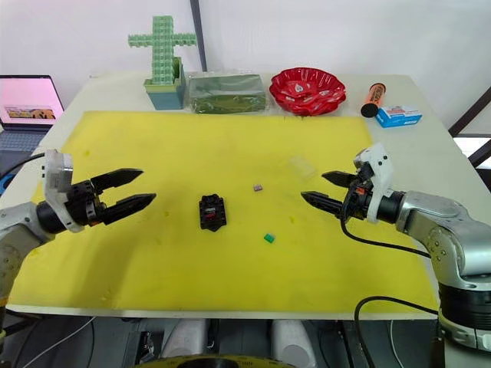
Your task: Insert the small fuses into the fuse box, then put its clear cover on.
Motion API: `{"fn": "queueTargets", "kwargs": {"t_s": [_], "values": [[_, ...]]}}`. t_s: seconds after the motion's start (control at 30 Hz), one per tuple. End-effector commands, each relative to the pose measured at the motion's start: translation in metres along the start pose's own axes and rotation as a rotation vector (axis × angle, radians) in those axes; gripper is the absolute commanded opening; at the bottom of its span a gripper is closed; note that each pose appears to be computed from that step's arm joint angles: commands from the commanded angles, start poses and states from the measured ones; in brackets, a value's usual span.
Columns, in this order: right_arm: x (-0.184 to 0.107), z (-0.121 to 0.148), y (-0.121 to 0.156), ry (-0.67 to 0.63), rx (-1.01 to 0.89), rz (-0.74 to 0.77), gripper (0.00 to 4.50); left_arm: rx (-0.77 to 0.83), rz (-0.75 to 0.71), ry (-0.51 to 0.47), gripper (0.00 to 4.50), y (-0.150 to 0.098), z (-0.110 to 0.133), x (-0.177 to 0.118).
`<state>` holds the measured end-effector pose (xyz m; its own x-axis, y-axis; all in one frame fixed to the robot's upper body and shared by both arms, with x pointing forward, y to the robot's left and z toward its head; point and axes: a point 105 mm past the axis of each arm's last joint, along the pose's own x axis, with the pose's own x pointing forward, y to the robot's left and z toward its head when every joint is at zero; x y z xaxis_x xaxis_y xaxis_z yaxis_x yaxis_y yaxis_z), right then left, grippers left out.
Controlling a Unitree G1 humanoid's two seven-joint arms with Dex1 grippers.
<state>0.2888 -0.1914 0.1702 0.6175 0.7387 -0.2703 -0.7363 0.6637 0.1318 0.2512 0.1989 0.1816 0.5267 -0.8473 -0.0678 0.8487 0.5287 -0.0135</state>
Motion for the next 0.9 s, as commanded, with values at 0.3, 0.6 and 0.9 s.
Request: {"fn": "queueTargets", "kwargs": {"t_s": [0.3,0.6,0.9], "values": [[0.008,-0.008,0.012,0.086,0.105,0.138,4.49,0.408,-0.241,-0.025,4.5,-0.047,-0.016,0.004],[0.011,-0.016,0.023,0.151,0.368,0.276,4.49,0.372,-0.223,-0.086,4.5,-0.048,-0.025,0.014],[0.013,-0.02,0.03,0.163,0.376,0.328,4.49,0.322,-0.085,-0.137,4.5,-0.059,-0.038,0.025]]}}
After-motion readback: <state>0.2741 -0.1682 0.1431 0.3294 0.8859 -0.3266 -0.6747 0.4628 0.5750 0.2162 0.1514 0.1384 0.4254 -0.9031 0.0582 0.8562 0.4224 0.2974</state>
